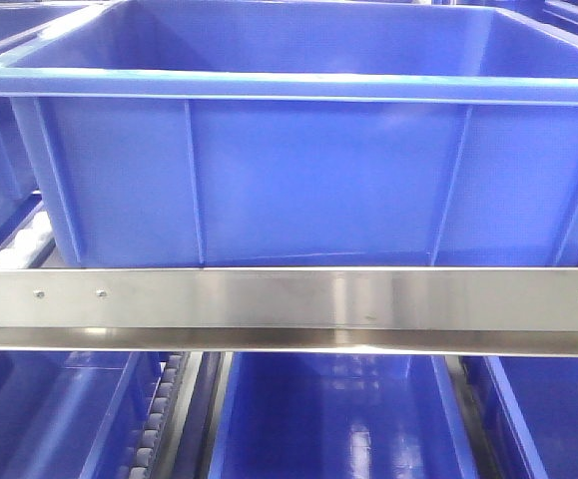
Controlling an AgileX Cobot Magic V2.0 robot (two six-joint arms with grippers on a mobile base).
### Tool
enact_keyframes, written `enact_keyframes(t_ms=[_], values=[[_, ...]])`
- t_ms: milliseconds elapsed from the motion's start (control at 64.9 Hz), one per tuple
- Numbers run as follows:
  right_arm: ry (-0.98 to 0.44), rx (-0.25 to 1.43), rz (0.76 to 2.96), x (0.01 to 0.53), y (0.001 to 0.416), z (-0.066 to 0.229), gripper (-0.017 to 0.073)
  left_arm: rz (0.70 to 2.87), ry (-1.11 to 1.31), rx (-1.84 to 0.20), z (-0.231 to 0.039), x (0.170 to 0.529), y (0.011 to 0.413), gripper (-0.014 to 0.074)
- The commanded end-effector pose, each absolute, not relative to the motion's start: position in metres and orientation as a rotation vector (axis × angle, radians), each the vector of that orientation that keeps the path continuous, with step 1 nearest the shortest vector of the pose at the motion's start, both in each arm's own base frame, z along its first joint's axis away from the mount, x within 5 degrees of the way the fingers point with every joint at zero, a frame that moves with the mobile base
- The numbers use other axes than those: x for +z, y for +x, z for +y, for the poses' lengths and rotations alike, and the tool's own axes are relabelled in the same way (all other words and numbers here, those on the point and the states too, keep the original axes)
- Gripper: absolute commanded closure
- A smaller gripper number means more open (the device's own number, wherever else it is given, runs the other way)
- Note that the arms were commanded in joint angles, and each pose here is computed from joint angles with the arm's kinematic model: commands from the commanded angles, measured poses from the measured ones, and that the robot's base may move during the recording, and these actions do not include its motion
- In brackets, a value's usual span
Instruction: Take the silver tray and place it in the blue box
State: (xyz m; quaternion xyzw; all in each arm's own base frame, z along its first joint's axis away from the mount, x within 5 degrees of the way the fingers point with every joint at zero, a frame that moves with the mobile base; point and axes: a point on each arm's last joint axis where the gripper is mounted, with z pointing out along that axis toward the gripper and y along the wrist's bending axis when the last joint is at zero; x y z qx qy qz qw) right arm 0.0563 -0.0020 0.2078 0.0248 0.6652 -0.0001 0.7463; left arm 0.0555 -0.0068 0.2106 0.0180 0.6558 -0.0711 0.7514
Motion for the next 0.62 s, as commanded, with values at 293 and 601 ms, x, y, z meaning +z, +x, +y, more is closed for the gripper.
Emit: enact_keyframes(t_ms=[293,601], values=[[0.043,-0.008,1.352,0.2157,0.0534,-0.0016,0.0510,1.315,0.031,-0.164,-0.0062,0.2209,0.0519,0.0690],[0.043,-0.008,1.352,0.2157,0.0534,-0.0016,0.0510,1.315,0.031,-0.164,-0.0062,0.2209,0.0519,0.0690]])
